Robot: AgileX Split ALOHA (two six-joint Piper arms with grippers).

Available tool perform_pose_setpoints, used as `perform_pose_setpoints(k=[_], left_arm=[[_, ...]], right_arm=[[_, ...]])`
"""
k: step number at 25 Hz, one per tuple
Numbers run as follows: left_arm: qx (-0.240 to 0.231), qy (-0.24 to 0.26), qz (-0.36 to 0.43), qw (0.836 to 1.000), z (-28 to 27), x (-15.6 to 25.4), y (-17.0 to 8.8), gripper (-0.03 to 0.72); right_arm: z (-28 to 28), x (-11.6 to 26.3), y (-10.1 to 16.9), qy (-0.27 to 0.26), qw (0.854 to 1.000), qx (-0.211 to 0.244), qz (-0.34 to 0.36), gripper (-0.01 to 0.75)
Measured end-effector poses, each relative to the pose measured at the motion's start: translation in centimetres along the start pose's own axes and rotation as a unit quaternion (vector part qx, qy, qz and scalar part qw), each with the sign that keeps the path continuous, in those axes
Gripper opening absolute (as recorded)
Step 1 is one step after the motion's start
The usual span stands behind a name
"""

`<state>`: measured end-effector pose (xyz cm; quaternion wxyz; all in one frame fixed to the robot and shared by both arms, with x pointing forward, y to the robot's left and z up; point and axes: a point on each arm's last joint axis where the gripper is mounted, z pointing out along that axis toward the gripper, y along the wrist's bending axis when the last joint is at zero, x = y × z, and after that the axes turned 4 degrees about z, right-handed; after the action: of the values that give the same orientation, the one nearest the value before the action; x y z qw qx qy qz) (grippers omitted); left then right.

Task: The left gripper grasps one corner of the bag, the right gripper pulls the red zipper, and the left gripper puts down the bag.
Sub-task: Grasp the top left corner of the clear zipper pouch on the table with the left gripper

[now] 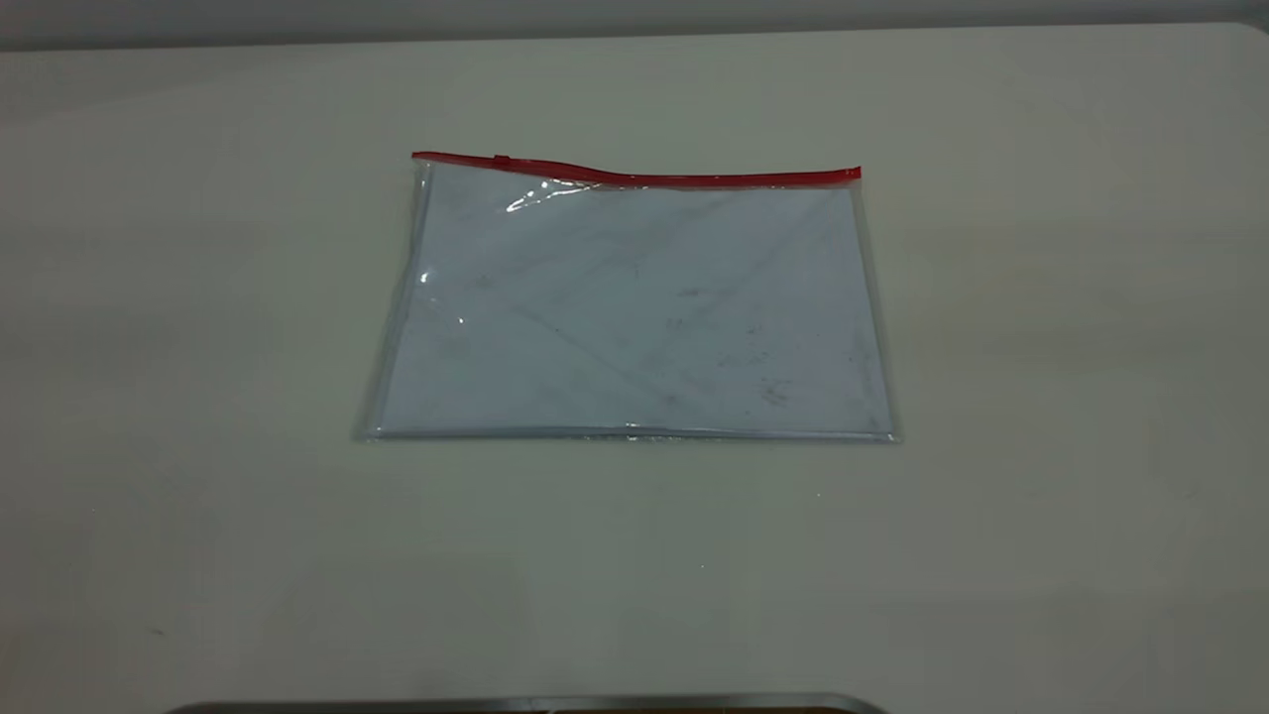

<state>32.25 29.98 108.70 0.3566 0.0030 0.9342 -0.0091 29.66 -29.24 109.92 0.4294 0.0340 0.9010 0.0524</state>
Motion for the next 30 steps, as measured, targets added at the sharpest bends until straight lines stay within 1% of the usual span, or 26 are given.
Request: perform_pose_setpoints(k=[2,4,7,10,11,15,17,20,22,25,30], left_arm=[[0.004,0.021,-0.004,1.0,1.9,-2.0,0.0,0.585],[0.02,0.037,-0.02,0.999,4.4,-3.8,-0.3,0.585],[0.045,0.043,-0.038,0.997,8.3,-6.0,-0.6,0.585],[0.062,0.048,-0.036,0.996,12.3,-7.8,-0.8,0.585],[0.065,0.059,-0.031,0.996,14.0,-8.3,-0.8,0.585],[0.092,0.098,-0.016,0.991,19.6,-10.2,-1.2,0.585],[0.108,0.107,-0.008,0.988,22.0,-11.4,-1.4,0.585],[0.133,0.133,0.009,0.982,26.3,-12.7,-1.7,0.585],[0.153,0.152,0.026,0.976,28.8,-13.2,-1.9,0.585],[0.174,0.169,0.058,0.968,32.6,-13.6,-2.0,0.585],[0.197,0.176,0.092,0.96,37.0,-13.0,-2.2,0.585]], right_arm=[[1.5,-1.2,0.0,0.032,0.999,0.003,0.002,0.578],[3.4,-2.1,0.0,0.062,0.998,0.004,0.005,0.578],[5.6,-2.9,0.0,0.094,0.995,-0.001,0.014,0.578],[7.4,-3.1,0.0,0.128,0.992,-0.007,0.014,0.578],[7.8,-3.1,0.0,0.136,0.991,-0.006,0.014,0.578],[9.8,-3.8,-0.1,0.135,0.991,-0.005,0.017,0.578],[11.1,-4.4,-0.2,0.131,0.991,-0.005,0.023,0.578],[13.1,-5.6,-0.2,0.142,0.99,-0.004,0.022,0.578],[14.6,-6.2,-0.3,0.151,0.988,-0.003,0.017,0.578],[16.8,-7.2,-0.5,0.147,0.989,-0.001,0.001,0.578],[20.3,-7.2,-0.9,0.154,0.988,0.003,-0.011,0.578]])
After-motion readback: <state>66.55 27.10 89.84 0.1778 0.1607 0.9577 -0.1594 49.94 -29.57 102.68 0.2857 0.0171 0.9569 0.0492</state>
